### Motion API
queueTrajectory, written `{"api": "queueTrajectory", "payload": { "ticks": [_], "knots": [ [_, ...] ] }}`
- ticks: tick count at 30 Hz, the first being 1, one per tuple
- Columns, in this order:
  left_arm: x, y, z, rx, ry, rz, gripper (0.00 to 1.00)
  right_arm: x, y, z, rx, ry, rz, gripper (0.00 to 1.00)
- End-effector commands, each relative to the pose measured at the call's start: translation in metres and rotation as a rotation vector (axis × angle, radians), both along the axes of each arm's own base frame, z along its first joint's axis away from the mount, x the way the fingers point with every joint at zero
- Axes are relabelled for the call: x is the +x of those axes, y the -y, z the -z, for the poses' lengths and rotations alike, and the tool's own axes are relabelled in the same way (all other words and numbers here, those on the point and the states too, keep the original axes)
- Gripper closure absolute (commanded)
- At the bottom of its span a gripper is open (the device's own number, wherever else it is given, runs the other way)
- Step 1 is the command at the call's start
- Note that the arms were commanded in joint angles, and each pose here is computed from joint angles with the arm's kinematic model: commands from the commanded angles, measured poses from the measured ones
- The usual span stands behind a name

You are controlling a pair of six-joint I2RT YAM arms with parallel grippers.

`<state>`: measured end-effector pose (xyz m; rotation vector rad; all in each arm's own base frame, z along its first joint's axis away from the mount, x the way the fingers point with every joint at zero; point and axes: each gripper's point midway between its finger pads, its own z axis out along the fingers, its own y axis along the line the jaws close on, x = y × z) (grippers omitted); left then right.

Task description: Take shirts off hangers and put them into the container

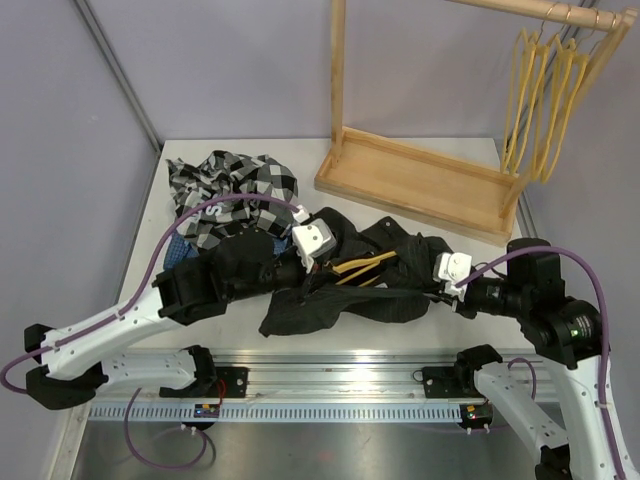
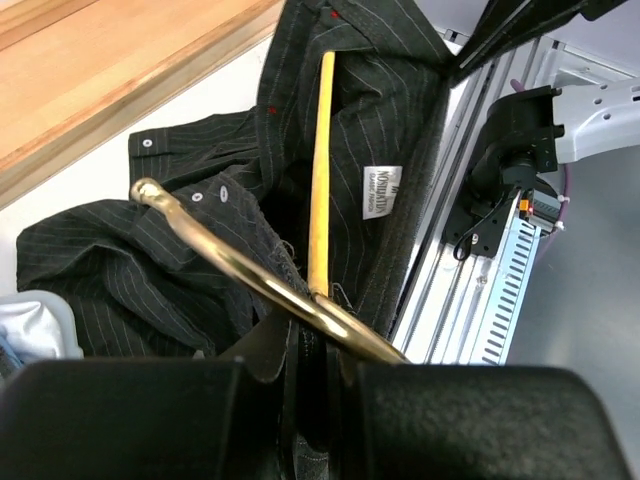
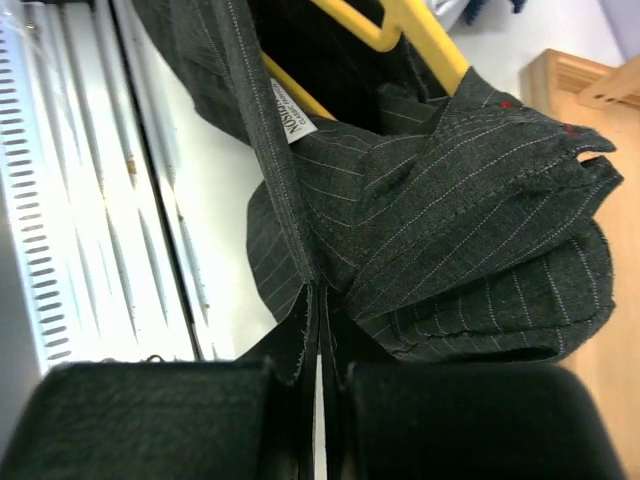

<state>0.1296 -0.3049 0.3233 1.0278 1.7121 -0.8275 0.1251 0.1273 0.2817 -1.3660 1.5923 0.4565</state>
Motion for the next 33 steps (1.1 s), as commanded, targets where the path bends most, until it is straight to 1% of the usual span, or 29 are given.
{"api": "queueTrajectory", "payload": {
  "ticks": [1, 2, 3, 4, 6, 8, 9, 10, 11, 12, 13, 14, 15, 16, 17, 18, 19, 20, 24, 25, 28, 29, 31, 33],
  "knots": [
    [0.019, -0.032, -0.028, -0.071, 0.051, -0.145, 1.00, -0.046, 0.022, 0.052, -0.110, -0.295, 0.047, 1.00],
    [0.020, -0.028, -0.026, -0.068, 0.046, -0.138, 1.00, -0.037, 0.023, 0.048, -0.112, -0.268, 0.071, 1.00],
    [0.021, -0.024, -0.022, -0.060, 0.041, -0.136, 1.00, -0.032, 0.023, 0.040, -0.096, -0.260, 0.101, 0.97],
    [0.022, -0.019, -0.019, -0.063, 0.040, -0.133, 1.00, -0.028, 0.023, 0.032, -0.085, -0.233, 0.116, 0.73],
    [0.025, -0.014, -0.013, -0.058, 0.032, -0.135, 1.00, -0.015, 0.023, 0.001, -0.026, -0.152, 0.180, 0.41],
    [0.028, -0.006, -0.003, -0.040, 0.023, -0.134, 1.00, -0.001, 0.021, -0.023, 0.020, -0.098, 0.227, 0.24],
    [0.029, -0.004, -0.001, -0.038, 0.021, -0.137, 1.00, 0.006, 0.018, -0.035, 0.053, -0.124, 0.254, 0.20],
    [0.032, -0.001, 0.001, -0.039, 0.022, -0.142, 1.00, 0.010, 0.015, -0.040, 0.080, -0.146, 0.272, 0.19],
    [0.033, 0.001, 0.003, -0.039, 0.022, -0.145, 1.00, 0.020, 0.012, -0.050, 0.117, -0.131, 0.293, 0.18],
    [0.034, 0.003, 0.003, -0.045, 0.024, -0.145, 1.00, 0.027, 0.009, -0.053, 0.163, -0.182, 0.337, 0.17],
    [0.035, 0.004, 0.003, -0.049, 0.026, -0.147, 1.00, 0.040, 0.007, -0.062, 0.203, -0.158, 0.371, 0.14],
    [0.035, 0.006, 0.004, -0.050, 0.024, -0.140, 1.00, 0.048, 0.006, -0.063, 0.232, -0.175, 0.406, 0.10],
    [0.035, 0.007, 0.004, -0.055, 0.024, -0.137, 1.00, 0.057, 0.002, -0.058, 0.276, -0.243, 0.455, 0.09],
    [0.035, 0.010, 0.003, -0.064, 0.023, -0.132, 1.00, 0.065, 0.001, -0.058, 0.302, -0.255, 0.479, 0.09],
    [0.034, 0.012, 0.004, -0.063, 0.022, -0.126, 1.00, 0.072, -0.005, -0.064, 0.341, -0.249, 0.466, 0.10],
    [0.034, 0.014, 0.001, -0.073, 0.022, -0.120, 1.00, 0.077, -0.011, -0.057, 0.356, -0.297, 0.465, 0.12],
    [0.034, 0.015, 0.001, -0.075, 0.021, -0.116, 1.00, 0.081, -0.015, -0.056, 0.366, -0.308, 0.453, 0.13],
    [0.034, 0.016, 0.000, -0.079, 0.020, -0.112, 1.00, 0.093, -0.018, -0.053, 0.370, -0.322, 0.462, 0.15],
    [0.031, 0.018, -0.008, -0.102, 0.018, -0.097, 1.00, 0.125, -0.016, -0.049, 0.348, -0.344, 0.539, 0.21],
    [0.030, 0.019, -0.006, -0.098, 0.015, -0.093, 1.00, 0.127, -0.019, -0.052, 0.358, -0.342, 0.525, 0.26],
    [0.029, 0.018, -0.007, -0.100, 0.013, -0.090, 1.00, 0.126, -0.030, -0.057, 0.389, -0.381, 0.470, 0.32],
    [0.028, 0.018, -0.006, -0.096, 0.011, -0.088, 1.00, 0.127, -0.031, -0.056, 0.388, -0.393, 0.468, 0.36],
    [0.029, 0.018, -0.005, -0.098, 0.011, -0.091, 1.00, 0.128, -0.035, -0.052, 0.377, -0.424, 0.455, 0.38],
    [0.029, 0.019, -0.005, -0.098, 0.010, -0.088, 1.00, 0.128, -0.039, -0.049, 0.379, -0.456, 0.435, 0.45]
  ]
}}
